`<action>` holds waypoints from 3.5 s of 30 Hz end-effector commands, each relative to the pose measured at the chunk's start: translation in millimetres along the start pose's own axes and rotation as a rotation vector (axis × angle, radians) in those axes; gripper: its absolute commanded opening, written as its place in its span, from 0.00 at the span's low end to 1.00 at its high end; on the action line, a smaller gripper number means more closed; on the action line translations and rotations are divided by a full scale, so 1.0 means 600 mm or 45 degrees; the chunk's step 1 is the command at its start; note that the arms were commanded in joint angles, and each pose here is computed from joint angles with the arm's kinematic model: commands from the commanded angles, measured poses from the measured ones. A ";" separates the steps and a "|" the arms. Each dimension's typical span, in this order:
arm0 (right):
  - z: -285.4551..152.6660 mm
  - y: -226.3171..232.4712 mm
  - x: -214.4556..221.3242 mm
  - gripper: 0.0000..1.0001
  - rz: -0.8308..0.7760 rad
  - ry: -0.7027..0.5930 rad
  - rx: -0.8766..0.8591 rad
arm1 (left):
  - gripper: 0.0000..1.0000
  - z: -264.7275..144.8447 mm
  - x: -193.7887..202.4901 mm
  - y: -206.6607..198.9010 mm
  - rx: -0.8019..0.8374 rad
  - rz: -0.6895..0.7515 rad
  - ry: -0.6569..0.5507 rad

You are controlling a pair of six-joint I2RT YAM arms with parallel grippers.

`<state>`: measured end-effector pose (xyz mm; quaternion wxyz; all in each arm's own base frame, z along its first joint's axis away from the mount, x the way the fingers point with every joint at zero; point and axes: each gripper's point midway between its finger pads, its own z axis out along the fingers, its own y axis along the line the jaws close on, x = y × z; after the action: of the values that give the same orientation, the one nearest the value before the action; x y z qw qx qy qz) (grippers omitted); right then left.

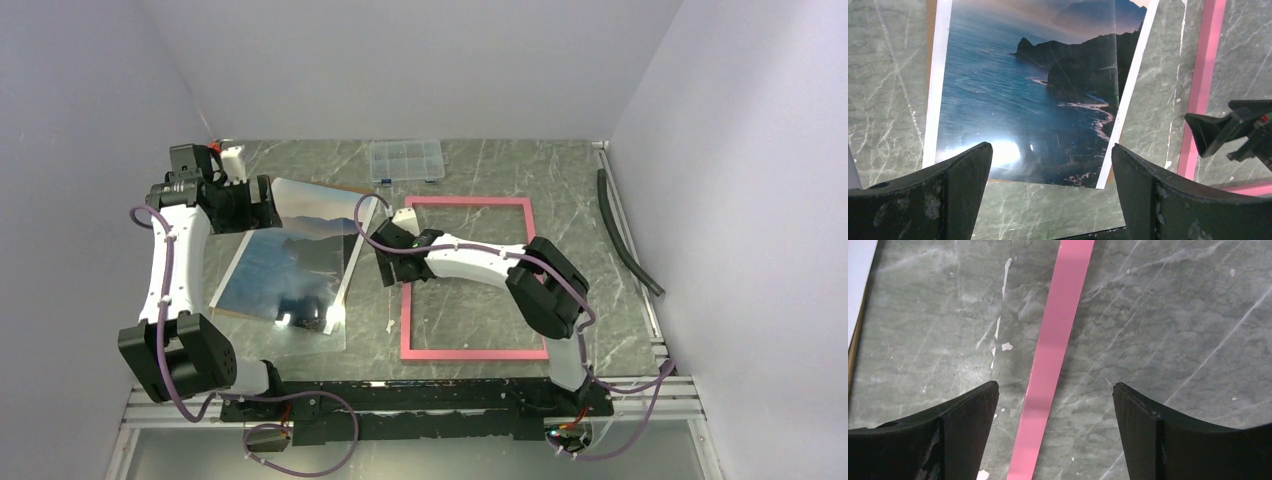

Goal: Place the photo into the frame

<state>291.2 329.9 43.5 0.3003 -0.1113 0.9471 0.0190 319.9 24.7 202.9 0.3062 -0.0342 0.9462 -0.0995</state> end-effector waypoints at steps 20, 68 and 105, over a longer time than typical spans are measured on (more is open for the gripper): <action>0.002 0.056 -0.071 0.13 0.070 -0.028 -0.131 | 0.95 0.019 0.013 -0.065 0.310 0.039 0.053; -0.442 0.135 -0.352 0.18 0.994 0.105 -1.698 | 0.90 -0.092 -0.058 -0.270 0.612 0.268 -0.181; -0.399 -0.111 -0.293 0.65 0.814 0.006 -0.904 | 0.90 -0.091 0.003 -0.431 0.737 0.624 -0.111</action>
<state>319.2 305.9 322.0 0.1862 0.0959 0.8647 0.4566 279.1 -222.2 300.0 0.3392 0.2720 0.8481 -0.3027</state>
